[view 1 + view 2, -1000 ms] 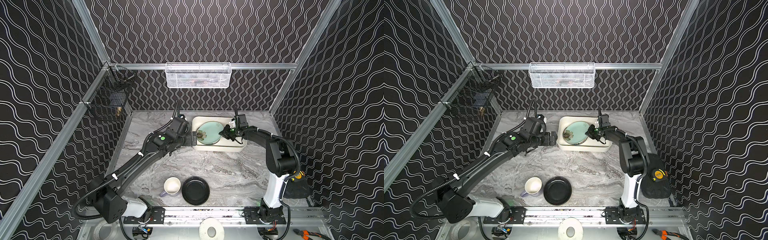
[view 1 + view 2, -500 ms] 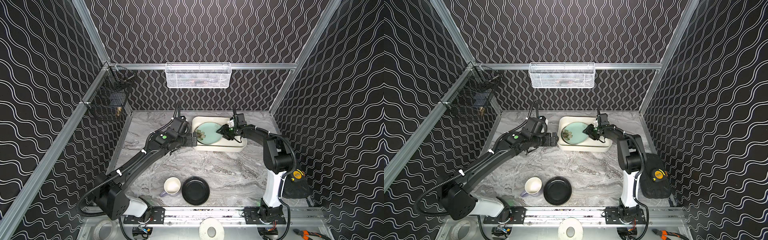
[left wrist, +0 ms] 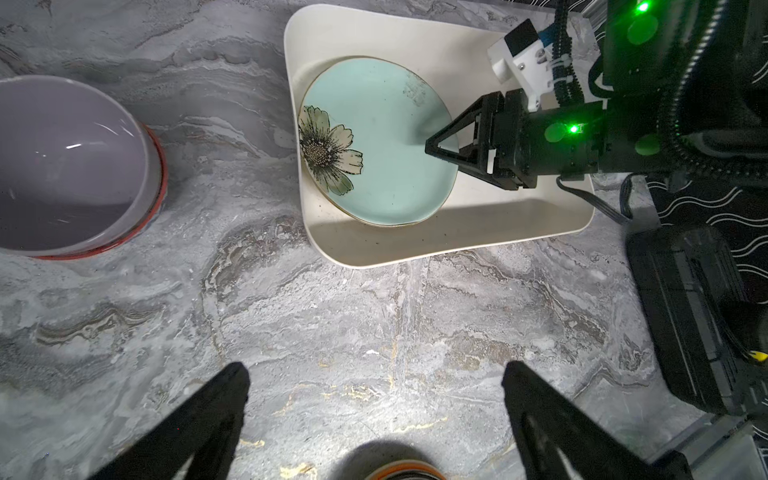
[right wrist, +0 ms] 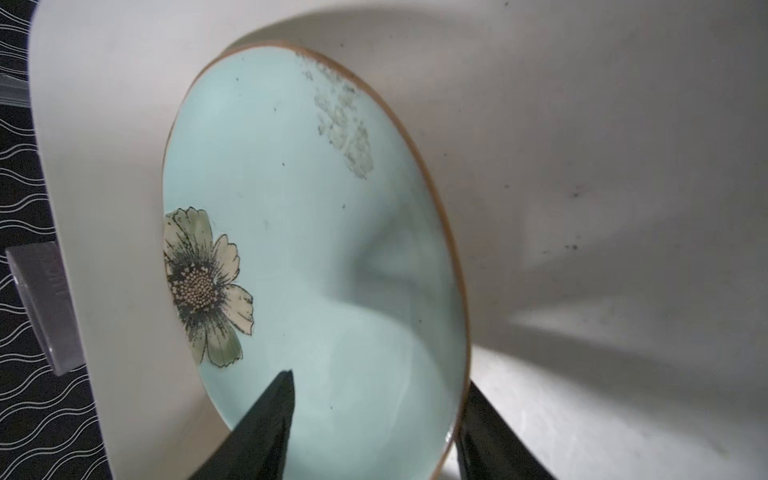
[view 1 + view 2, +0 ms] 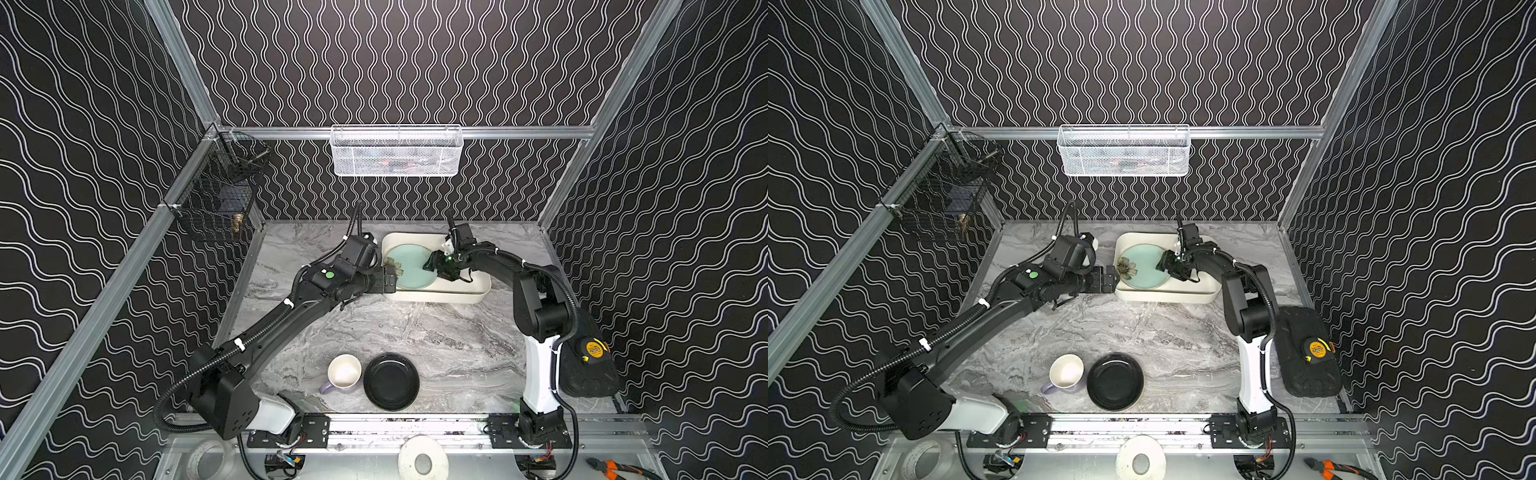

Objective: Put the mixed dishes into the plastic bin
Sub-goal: 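Release the flower plate onto the green-rimmed plate and open the right gripper, then move the right gripper to the black orange-rimmed plate and pinch its edge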

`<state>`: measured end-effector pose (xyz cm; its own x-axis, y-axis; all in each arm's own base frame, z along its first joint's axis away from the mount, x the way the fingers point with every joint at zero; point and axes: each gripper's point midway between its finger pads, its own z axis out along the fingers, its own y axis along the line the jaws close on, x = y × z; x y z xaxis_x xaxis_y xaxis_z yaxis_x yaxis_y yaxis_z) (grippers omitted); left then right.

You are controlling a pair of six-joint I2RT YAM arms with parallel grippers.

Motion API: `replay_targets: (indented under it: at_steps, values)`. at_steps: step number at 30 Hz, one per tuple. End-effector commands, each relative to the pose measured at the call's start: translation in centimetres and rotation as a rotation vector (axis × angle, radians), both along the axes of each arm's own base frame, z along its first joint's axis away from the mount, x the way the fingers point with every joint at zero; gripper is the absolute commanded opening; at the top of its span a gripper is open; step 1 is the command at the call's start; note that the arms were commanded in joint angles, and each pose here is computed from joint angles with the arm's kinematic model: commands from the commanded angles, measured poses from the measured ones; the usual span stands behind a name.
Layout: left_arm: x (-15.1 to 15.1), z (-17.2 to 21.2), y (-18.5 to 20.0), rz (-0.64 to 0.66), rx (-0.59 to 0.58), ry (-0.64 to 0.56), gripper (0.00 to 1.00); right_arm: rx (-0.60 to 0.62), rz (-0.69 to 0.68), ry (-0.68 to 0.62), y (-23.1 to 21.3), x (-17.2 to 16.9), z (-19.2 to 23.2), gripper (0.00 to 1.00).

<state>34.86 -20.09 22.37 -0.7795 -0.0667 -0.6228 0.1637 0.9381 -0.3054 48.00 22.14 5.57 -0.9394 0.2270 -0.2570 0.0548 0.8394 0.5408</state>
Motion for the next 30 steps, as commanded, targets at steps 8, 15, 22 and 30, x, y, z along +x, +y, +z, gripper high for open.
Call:
replay_targets:
  at_steps: [8,15,22,30]
  values:
    - [0.0,-0.3,-0.8,-0.037,-0.023,0.007,0.99,-0.107,0.019,-0.027,-1.6,-0.9,0.6,0.99]
    - [0.0,0.0,-0.6,-0.032,-0.023,0.0,0.99,-0.13,0.016,-0.125,-2.5,-1.5,4.7,0.99]
    - [-1.2,-0.5,0.7,0.002,-0.005,0.002,0.98,-0.065,0.017,-0.197,-3.1,-5.5,10.4,0.78]
    - [-5.2,-2.8,2.1,0.016,-0.003,0.056,0.99,0.027,0.129,-0.138,-1.0,-16.2,9.1,0.43]
